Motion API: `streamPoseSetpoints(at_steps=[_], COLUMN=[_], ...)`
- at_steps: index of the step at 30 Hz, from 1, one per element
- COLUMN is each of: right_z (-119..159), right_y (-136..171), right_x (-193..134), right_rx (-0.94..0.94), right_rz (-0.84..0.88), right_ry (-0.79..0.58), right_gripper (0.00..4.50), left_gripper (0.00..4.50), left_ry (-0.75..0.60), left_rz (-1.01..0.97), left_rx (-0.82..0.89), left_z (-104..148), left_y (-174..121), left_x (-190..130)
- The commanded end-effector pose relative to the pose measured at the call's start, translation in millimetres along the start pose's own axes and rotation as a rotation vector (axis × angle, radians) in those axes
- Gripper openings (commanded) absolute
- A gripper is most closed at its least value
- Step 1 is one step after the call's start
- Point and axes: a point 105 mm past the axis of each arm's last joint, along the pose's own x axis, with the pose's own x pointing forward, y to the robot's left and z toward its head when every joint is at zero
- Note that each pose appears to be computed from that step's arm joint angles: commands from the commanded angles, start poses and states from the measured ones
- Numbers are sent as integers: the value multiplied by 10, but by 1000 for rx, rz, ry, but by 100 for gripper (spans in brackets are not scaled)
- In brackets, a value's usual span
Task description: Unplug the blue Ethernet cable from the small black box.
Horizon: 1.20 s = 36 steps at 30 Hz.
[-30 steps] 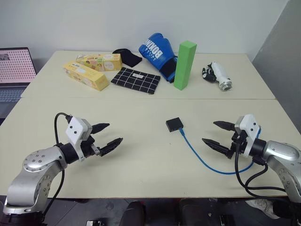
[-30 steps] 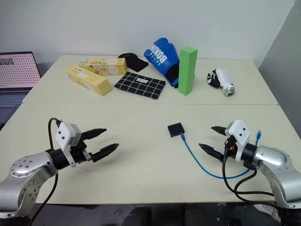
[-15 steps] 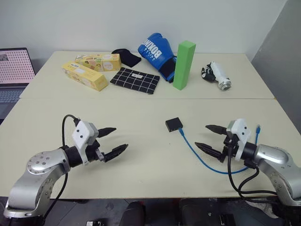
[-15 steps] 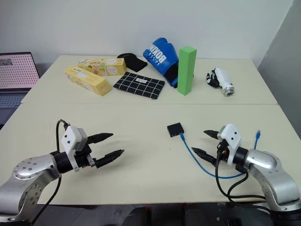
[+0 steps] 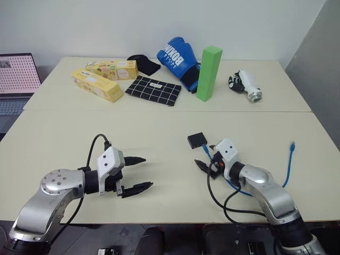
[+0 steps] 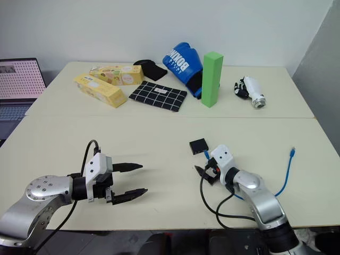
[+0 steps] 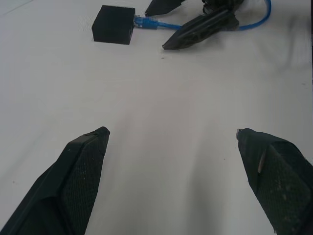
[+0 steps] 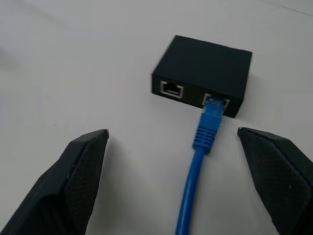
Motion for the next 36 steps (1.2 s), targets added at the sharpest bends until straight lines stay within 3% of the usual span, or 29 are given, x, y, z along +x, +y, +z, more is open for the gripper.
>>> streamPoseSetpoints(at_steps=[1, 6, 13, 17, 21, 26, 36], right_z=[-45, -60, -99, -96, 4, 280, 883], right_y=[-79, -55, -73, -151, -198, -40, 417], right_x=[47, 11, 5, 9, 21, 3, -155], right_rx=[11, 15, -18, -75, -189, -400, -837], right_rz=[-87, -97, -106, -122, -100, 72, 414], right_ry=[59, 89, 104, 98, 44, -86, -440], right_gripper=[446, 381, 200, 117, 13, 13, 13], left_gripper=[443, 450, 450, 450, 450, 450, 450], left_ry=[-20, -25, -9, -17, -63, -126, -274], left_rz=[-5, -3, 40, 48, 93, 108, -126], left_rx=[62, 62, 58, 49, -45, -206, -451], left_z=[118, 135, 107, 105, 104, 105, 467], left_y=[37, 61, 146, 167, 266, 347, 167], left_x=[37, 54, 103, 125, 123, 124, 168])
